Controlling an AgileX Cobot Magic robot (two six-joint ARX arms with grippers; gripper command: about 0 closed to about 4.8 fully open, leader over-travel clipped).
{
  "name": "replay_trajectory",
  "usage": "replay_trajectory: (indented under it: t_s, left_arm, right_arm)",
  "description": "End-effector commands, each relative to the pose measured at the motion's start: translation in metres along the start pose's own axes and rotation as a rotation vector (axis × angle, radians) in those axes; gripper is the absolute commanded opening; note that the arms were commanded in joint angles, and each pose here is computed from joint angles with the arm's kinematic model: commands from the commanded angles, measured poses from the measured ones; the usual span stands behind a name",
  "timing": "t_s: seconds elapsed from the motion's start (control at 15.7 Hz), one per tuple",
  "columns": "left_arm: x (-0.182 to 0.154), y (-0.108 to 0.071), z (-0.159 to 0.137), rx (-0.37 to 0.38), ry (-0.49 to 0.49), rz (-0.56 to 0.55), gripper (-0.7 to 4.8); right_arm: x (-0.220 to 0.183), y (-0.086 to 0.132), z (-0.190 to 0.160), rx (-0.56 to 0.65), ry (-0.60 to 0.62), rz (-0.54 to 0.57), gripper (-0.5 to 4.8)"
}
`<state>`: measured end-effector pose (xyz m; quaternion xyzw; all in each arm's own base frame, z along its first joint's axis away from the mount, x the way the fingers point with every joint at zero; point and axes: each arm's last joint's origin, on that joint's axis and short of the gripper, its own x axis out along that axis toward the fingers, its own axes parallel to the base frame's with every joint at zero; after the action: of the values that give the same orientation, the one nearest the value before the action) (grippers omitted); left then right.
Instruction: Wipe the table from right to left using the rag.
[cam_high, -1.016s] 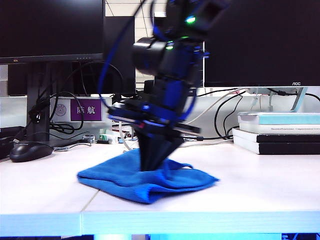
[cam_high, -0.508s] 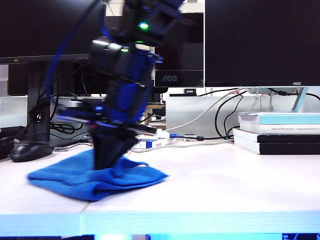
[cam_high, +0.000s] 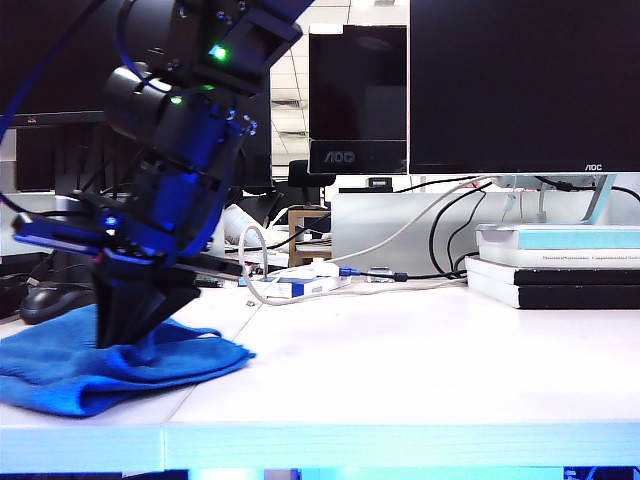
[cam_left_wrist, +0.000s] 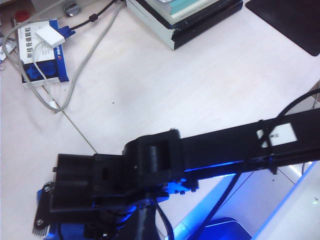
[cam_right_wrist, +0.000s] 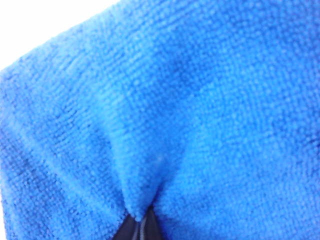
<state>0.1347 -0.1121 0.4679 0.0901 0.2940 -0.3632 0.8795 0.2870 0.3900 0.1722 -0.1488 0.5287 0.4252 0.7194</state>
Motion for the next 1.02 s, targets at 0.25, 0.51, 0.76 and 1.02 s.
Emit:
replay_trajectory:
  t_s: [0.25, 0.51, 0.76, 1.02]
  left_arm:
    - [-0.003, 0.000, 0.000, 0.005, -0.008, -0.001, -0.06]
    - [-0.003, 0.000, 0.000, 0.005, -0.005, -0.001, -0.06]
    - [-0.003, 0.006, -0.007, -0.002, 0.074, 0.157, -0.06]
    - [-0.010, 0.042, -0.017, -0.157, 0.131, 0.275, -0.06]
  right_arm:
    - [0.017, 0.016, 0.013, -0.016, -0.033, 0.025, -0.06]
    - [0.022, 0.024, 0.018, -0.031, -0.063, 0.039, -0.06]
    - [0.022, 0.026, 0.017, -0.034, -0.057, 0.041, -0.06]
    - [0.022, 0.026, 0.016, -0.031, -0.045, 0.038, -0.06]
